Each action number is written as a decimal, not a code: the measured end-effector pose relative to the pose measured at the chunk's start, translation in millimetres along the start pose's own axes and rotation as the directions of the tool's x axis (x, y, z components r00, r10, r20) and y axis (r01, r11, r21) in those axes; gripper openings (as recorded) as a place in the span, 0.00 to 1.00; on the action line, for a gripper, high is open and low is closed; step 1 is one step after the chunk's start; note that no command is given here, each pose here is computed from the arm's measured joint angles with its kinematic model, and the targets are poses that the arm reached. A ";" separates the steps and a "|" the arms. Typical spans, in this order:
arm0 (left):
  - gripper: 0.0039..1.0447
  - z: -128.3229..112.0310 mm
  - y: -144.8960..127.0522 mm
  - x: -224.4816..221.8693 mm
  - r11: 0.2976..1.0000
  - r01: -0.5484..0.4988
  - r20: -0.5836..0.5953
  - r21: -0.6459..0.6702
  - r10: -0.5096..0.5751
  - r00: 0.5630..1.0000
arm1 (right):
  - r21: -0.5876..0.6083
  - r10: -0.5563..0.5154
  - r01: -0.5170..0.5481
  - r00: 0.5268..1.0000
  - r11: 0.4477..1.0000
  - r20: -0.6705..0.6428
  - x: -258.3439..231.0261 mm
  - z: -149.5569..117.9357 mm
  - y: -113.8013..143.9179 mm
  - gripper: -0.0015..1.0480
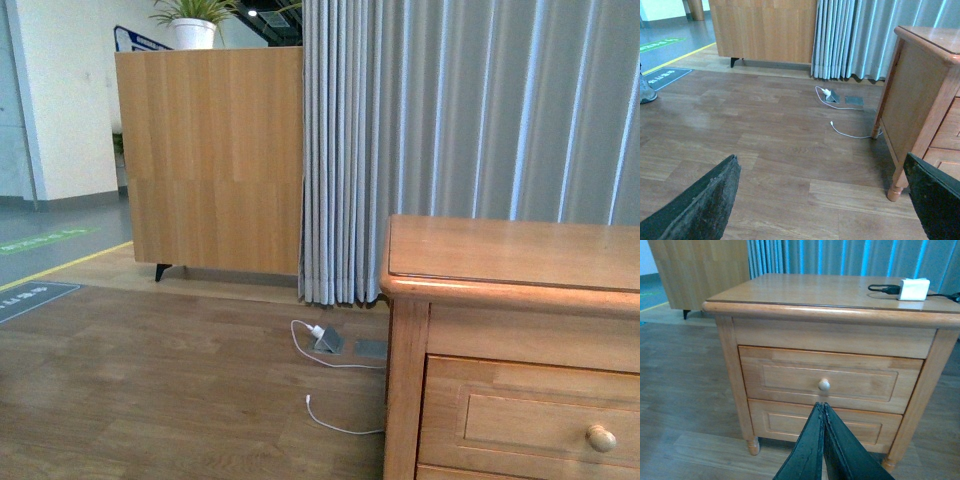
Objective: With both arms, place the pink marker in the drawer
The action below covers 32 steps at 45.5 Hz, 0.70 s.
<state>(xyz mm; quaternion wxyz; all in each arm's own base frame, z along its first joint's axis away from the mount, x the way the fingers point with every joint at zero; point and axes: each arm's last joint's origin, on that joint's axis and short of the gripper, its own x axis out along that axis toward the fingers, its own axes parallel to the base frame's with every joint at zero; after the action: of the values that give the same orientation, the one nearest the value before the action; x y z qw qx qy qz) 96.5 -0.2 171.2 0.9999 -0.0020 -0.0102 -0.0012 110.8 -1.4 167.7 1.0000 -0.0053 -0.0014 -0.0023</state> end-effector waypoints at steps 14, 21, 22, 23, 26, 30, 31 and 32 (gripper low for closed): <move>0.94 -0.1 0.0 0.0 1.000 0.000 -0.001 0.000 0.000 1.000 | 0.000 0.002 -0.002 1.000 1.000 0.003 -13.1 -2.0 1.0 0.02; 0.94 -0.1 0.0 0.0 1.000 0.000 -0.001 0.000 0.000 1.000 | 0.000 0.002 -0.002 1.000 1.000 0.000 -13.2 -2.3 1.0 0.02; 0.94 -0.1 0.0 0.0 1.000 0.000 -0.001 0.000 0.000 1.000 | 0.000 0.002 -0.002 1.000 1.000 0.000 -13.2 -2.3 1.0 0.02; 0.94 -0.1 0.0 0.0 1.000 0.000 -0.001 0.000 0.000 1.000 | 0.000 0.002 -0.002 1.000 1.000 0.000 -13.2 -2.3 1.0 0.02; 0.94 -0.1 0.0 0.0 1.000 0.000 -0.001 0.000 0.000 1.000 | 0.000 0.002 -0.002 1.000 1.000 0.000 -13.2 -2.4 1.0 0.02; 0.94 -0.1 0.0 0.0 1.000 0.000 -0.001 0.000 0.000 1.000 | 0.000 0.002 -0.002 1.000 1.000 0.000 -13.2 -2.4 1.0 0.02; 0.94 -0.1 0.0 0.0 1.000 0.000 -0.001 0.000 0.000 1.000 | 0.000 0.002 -0.002 1.000 1.000 0.000 -13.2 -2.4 1.0 0.02; 0.94 -0.1 0.0 0.0 1.000 0.000 -0.001 0.000 0.000 1.000 | 0.000 0.002 -0.002 1.000 1.000 0.000 -13.2 -2.4 1.0 0.02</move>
<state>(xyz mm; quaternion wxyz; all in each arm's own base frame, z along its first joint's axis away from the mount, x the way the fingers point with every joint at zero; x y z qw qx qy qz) 96.5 -0.2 171.1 0.9999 -0.0020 -0.0098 -0.0012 97.6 -0.3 165.3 1.0000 -0.0051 -0.0012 -0.0013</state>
